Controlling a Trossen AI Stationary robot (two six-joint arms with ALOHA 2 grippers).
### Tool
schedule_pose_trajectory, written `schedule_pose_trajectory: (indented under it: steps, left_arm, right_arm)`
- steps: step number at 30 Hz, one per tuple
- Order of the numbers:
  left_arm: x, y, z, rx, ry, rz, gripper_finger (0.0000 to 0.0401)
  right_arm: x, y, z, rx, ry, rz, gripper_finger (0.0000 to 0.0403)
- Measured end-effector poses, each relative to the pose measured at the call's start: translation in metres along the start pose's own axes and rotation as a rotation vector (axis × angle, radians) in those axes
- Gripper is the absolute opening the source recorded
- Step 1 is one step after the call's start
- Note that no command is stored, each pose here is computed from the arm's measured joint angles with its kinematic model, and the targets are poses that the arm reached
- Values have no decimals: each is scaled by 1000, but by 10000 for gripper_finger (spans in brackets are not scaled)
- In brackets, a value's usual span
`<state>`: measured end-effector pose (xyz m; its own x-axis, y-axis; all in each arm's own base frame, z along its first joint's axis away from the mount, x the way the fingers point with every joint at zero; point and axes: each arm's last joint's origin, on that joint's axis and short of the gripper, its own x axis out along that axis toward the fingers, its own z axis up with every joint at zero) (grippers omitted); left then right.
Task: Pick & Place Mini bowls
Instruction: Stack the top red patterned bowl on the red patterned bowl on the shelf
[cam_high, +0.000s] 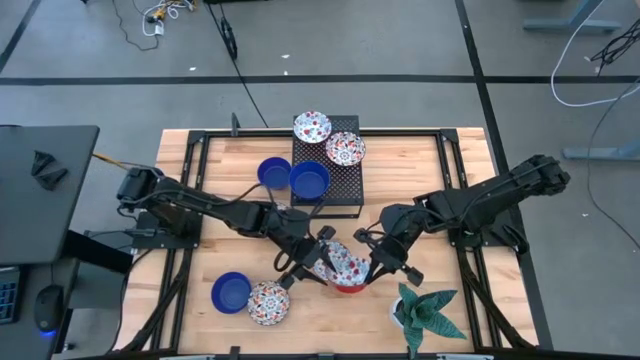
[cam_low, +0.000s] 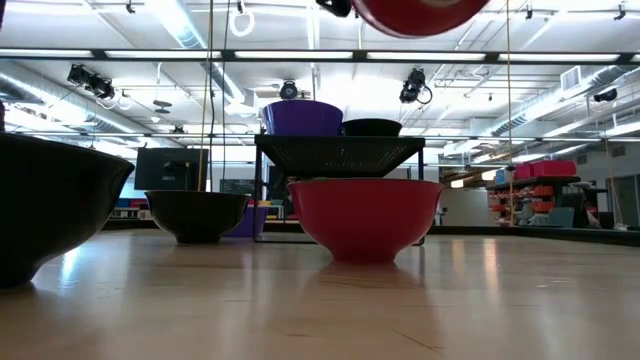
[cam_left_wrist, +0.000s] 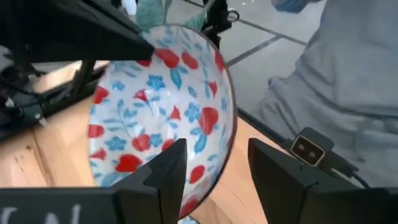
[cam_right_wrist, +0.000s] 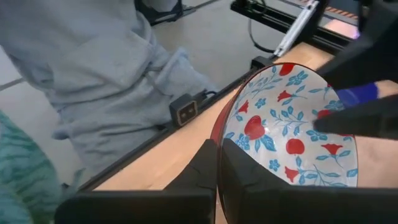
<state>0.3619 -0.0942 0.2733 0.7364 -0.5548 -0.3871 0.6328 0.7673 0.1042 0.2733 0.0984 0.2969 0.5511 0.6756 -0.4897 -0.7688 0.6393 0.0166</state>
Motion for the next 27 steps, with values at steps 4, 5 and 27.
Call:
schedule_pose_trajectory:
  steps: [4, 5, 27]
  left_arm:
    - [3, 0, -2, 13, 4, -3, 174]
    - [4, 0, -3, 12, 9, -5, 173]
    - [3, -5, -2, 1, -30, -165, 14]
  right_arm:
    - [0, -1, 0, 1, 7, -28, 4]
    - [0, -1, 0, 1, 7, -28, 4]
    - [-2, -6, 15, -76, -137, -69, 73]
